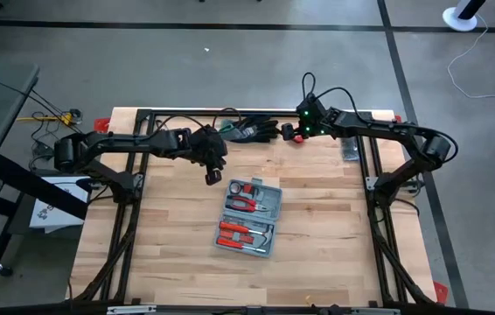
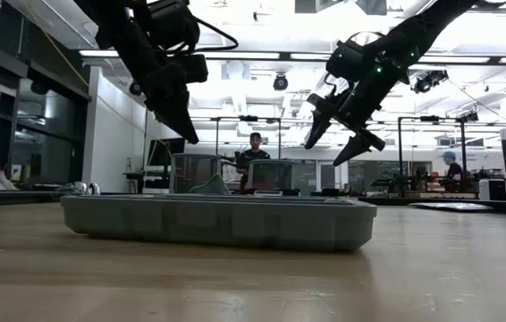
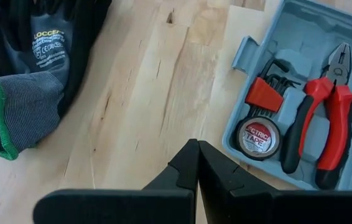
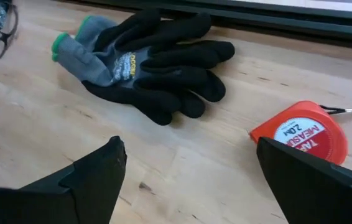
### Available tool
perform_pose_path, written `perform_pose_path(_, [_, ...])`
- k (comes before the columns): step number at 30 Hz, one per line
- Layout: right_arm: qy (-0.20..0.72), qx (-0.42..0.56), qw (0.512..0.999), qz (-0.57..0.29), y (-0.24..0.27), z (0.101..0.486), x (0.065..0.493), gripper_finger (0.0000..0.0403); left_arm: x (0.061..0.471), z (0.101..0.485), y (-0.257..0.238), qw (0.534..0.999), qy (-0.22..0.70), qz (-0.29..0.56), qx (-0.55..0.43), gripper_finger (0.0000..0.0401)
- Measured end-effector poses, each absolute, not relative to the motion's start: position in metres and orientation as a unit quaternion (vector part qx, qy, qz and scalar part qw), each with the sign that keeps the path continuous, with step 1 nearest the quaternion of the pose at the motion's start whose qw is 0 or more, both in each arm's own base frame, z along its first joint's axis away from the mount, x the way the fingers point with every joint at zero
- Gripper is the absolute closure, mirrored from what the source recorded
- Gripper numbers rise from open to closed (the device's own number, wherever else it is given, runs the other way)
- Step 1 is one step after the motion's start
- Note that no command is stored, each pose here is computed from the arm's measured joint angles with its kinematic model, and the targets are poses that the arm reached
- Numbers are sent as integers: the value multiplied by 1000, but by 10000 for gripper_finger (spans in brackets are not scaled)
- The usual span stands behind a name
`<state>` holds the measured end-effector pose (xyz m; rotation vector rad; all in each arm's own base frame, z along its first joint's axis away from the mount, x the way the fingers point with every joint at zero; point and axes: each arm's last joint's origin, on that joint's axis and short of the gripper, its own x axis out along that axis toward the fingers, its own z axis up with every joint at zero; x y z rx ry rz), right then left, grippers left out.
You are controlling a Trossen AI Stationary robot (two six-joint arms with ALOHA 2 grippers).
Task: Prefit tool cases
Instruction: Put the measuring tape into the tool case
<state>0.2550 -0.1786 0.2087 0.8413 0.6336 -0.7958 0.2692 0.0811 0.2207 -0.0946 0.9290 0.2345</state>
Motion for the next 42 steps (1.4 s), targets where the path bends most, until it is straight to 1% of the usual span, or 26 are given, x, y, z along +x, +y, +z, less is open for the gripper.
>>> perform_pose_path(6, [297,387,791,-369,-179,208,255,53,269,221,82,886,446,118,-43,401])
perform_pose_path(10, [307,406,794,-333,-184,205,253,53,269,221,82,886,446,119,-45,401])
perform_pose_path(13, [349,407,777,-329,-200,200,250,53,270,221,82,887,443,125,-42,401])
perform_pose_path(18, [465,340,760,-302,-230,197,259,53,270,222,82,889,438,127,-41,401])
perform_pose_path(23, [522,275,761,-270,-249,200,274,53,270,222,82,888,438,132,-47,401])
perform_pose_path(28, [592,198,741,-247,-256,196,278,53,269,221,82,884,445,132,-50,401])
perform_pose_path(37, [624,195,726,-216,-259,177,277,53,269,221,82,883,446,136,-48,401])
perform_pose_path(42, [633,217,717,-197,-260,161,280,53,269,221,83,883,445,141,-45,401])
